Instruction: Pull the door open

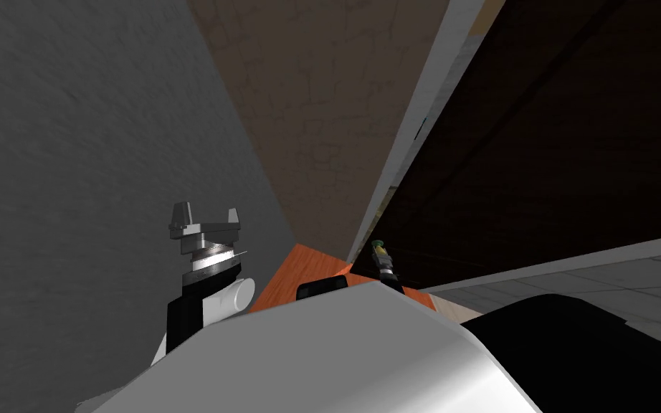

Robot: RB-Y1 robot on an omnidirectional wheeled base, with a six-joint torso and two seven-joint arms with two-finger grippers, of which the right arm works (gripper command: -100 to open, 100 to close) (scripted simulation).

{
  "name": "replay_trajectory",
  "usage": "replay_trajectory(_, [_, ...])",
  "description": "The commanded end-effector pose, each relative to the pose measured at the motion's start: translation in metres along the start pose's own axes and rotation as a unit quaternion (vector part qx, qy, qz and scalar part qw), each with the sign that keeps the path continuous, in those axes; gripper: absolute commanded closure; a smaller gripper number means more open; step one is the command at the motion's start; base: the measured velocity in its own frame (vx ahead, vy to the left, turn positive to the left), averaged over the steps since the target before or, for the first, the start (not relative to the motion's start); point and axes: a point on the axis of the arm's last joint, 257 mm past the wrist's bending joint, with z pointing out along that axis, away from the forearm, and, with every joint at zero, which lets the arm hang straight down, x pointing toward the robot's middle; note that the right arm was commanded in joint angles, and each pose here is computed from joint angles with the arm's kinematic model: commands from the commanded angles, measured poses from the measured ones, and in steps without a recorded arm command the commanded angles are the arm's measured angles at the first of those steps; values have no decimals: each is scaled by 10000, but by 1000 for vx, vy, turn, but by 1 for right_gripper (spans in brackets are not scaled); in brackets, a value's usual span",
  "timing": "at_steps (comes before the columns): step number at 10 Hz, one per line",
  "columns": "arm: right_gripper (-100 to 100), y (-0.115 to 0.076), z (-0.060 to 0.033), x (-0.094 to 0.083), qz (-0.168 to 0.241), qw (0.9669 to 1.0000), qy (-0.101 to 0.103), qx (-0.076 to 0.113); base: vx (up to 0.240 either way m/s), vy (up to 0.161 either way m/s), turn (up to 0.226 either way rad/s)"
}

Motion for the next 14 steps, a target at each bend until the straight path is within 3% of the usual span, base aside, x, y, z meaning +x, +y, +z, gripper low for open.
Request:
replay_trajectory(1, [100, -42, -27, 16, 26, 9999, 24, 121, -184, 19, 74])
replay_trajectory(4, [100, -128, -97, 18, 59, 9993, 20, 356, -218, -7, 79])
replay_trajectory(5, [100, -104, -82, 5, 38, 9995, 3, 306, -98, 7, 15])
replay_trajectory(14, [100, -160, -398, 17, 63, 9954, 23, 952, -224, -16, 118])
